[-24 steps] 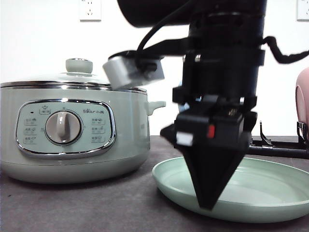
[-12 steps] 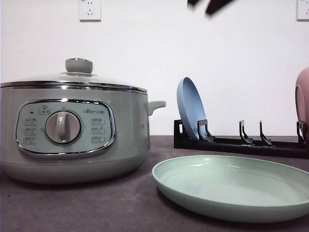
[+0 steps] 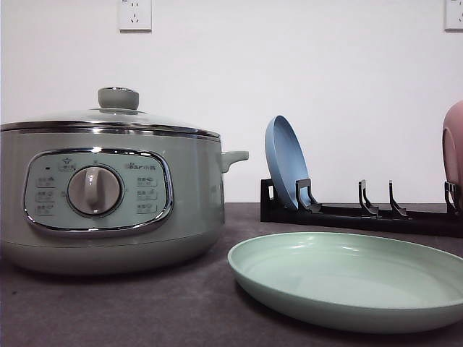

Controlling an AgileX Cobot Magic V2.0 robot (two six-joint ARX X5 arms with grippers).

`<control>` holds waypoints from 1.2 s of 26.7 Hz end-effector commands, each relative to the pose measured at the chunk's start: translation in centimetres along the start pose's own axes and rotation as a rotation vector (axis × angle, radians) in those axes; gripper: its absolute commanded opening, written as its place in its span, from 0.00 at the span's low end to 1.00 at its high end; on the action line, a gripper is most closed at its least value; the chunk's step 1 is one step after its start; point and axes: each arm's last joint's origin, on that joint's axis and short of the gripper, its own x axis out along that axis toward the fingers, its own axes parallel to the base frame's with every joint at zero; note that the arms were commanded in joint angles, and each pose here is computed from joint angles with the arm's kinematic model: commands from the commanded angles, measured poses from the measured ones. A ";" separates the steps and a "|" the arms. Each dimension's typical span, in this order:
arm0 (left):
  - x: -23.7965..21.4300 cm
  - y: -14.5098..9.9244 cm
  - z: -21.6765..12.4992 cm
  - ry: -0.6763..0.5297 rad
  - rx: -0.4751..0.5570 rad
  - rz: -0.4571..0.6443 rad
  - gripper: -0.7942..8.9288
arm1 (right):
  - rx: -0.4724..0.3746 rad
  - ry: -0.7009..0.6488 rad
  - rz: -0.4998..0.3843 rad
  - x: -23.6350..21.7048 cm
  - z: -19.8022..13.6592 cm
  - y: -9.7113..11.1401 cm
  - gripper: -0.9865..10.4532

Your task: The right arm pick the green plate and place it on desk, then the left arm uncap open the steamer lid, the right arm pick the potato and place it on the plate, then the right arm cap close the steamer lid

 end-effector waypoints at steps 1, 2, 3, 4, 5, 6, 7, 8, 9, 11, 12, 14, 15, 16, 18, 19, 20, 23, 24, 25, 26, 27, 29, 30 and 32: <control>-0.3 -0.2 0.5 -0.018 0.010 -0.009 0.56 | -0.003 -0.011 0.009 0.0 0.5 0.2 0.28; -0.3 -0.2 0.5 -0.018 0.009 -0.009 0.56 | -0.004 -0.011 0.009 0.0 0.5 0.2 0.28; -0.3 -0.2 0.5 -0.017 0.006 -0.009 0.56 | -0.006 -0.010 0.009 0.0 0.5 0.2 0.28; -0.3 -0.2 0.5 -0.018 -0.001 -0.009 0.56 | -0.006 -0.010 0.009 0.0 0.5 0.2 0.28; -0.3 -0.2 0.5 -0.018 -0.012 -0.008 0.56 | -0.006 -0.010 0.009 0.0 0.5 0.2 0.28; -0.3 -0.2 0.5 -0.017 -0.018 -0.008 0.56 | -0.006 -0.010 0.009 0.0 0.5 0.2 0.28; -0.2 -0.2 0.5 -0.015 -0.019 -0.005 0.56 | -0.006 -0.010 0.009 0.0 0.5 0.2 0.28; -0.1 -0.1 0.6 -0.014 -0.023 0.002 0.56 | -0.006 -0.010 0.009 0.0 0.5 0.2 0.28; 0.0 0.0 0.7 -0.010 -0.030 0.010 0.57 | -0.006 -0.011 0.009 0.0 0.5 0.2 0.28; 0.3 0.1 1.2 0.002 -0.049 0.010 0.57 | -0.006 -0.010 0.009 0.0 0.5 0.2 0.28; 0.5 0.2 1.6 0.010 -0.058 0.010 0.57 | -0.006 -0.010 0.009 0.0 0.5 0.2 0.28; 0.8 0.3 2.7 0.030 -0.064 0.008 0.56 | -0.006 -0.010 0.009 0.0 0.5 0.2 0.28; 1.1 0.4 3.6 0.040 -0.065 0.012 0.56 | -0.005 -0.010 0.009 0.0 0.5 0.2 0.28; 1.3 0.4 4.2 0.049 -0.064 0.020 0.56 | -0.005 -0.008 0.009 0.0 0.4 0.2 0.28; 1.9 0.5 5.8 0.074 -0.054 0.043 0.56 | -0.003 -0.005 0.008 0.0 0.4 0.2 0.28; 2.3 0.6 6.7 0.091 -0.046 0.053 0.56 | -0.003 -0.002 0.008 0.0 0.4 0.2 0.28; 2.8 0.6 7.4 0.111 -0.042 0.062 0.56 | -0.006 0.001 0.008 0.0 0.3 0.2 0.28; 4.6 0.8 9.3 0.186 -0.031 0.094 0.56 | -0.011 0.016 0.006 0.0 0.2 0.2 0.28; 5.4 0.9 9.9 0.216 -0.021 0.108 0.56 | -0.012 0.019 0.006 0.0 0.1 0.2 0.28; 6.2 1.0 10.4 0.245 -0.013 0.123 0.56 | -0.013 0.023 0.006 0.0 0.1 0.2 0.28; 7.4 1.1 11.0 0.281 -0.003 0.135 0.56 | -0.016 0.026 0.005 0.0 0.1 0.2 0.28; 8.9 1.1 11.5 0.324 0.011 0.141 0.56 | -0.018 0.030 0.005 0.0 0.0 0.2 0.28; 11.8 1.3 12.1 0.395 0.030 0.162 0.56 | -0.020 0.033 0.005 0.0 0.0 0.2 0.28; 13.1 1.4 12.2 0.426 0.041 0.173 0.56 | -0.020 0.034 0.005 0.0 0.0 0.2 0.28; 15.7 1.5 12.0 0.487 0.065 0.187 0.56 | -0.020 0.034 0.005 0.0 0.0 0.2 0.28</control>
